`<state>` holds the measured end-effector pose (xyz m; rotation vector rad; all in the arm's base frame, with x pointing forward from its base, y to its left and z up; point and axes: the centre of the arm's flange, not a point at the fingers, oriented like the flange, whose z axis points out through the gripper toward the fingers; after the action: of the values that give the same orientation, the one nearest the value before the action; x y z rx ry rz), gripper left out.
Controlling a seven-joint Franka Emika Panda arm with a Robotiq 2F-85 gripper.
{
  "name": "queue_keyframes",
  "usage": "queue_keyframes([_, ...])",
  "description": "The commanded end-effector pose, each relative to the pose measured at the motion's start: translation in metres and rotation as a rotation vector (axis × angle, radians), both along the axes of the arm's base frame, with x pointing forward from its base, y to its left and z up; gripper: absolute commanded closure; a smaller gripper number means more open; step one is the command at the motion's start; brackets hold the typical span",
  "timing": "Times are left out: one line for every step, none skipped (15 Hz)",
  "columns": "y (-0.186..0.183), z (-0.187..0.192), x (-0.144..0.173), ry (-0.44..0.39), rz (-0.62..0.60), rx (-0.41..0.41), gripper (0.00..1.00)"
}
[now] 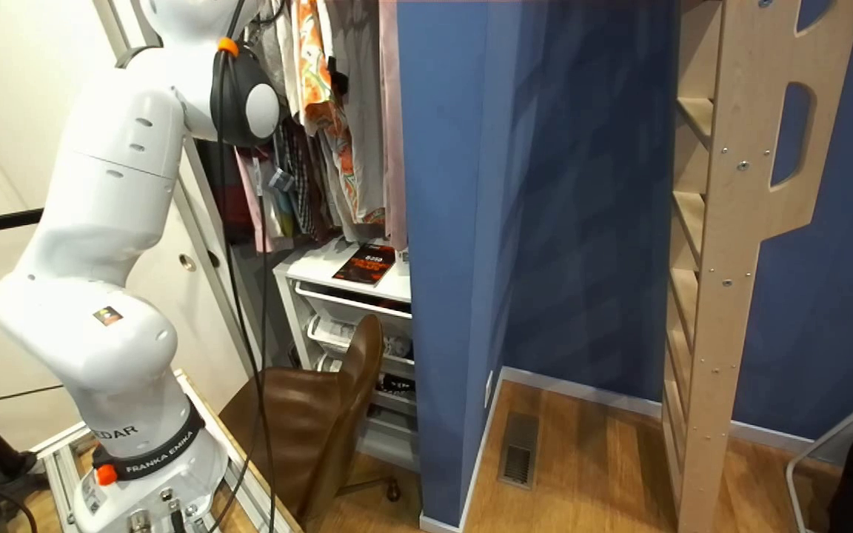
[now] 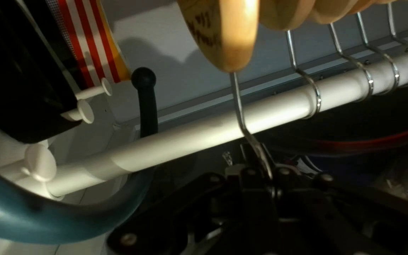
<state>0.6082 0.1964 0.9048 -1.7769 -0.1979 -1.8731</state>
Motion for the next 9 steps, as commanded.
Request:
queue_keyframes([-0.028,-0.025,-0.065,0.034,-0.003,-0.04,0.98])
queue_keyframes([-0.032,-0.024,-0.068,0.062,-0.008,-0.051,0.98])
queue_keyframes([-0.035,-0.026,-0.065,0.094,-0.014,-0.068,0.98])
queue_keyframes([-0.039,-0.026,-0.064,0.117,-0.021,-0.08,0.98])
queue_keyframes([-0.043,-0.027,-0.062,0.138,-0.026,-0.091,0.98])
queue_keyframes([-0.044,-0.032,-0.06,0.17,-0.032,-0.098,0.98])
queue_keyframes([-0.047,-0.036,-0.057,0.199,-0.031,-0.103,0.98])
queue_keyframes([-0.047,-0.042,-0.053,0.219,-0.029,-0.104,0.98])
queue_keyframes([-0.048,-0.048,-0.049,0.223,-0.021,-0.094,0.99])
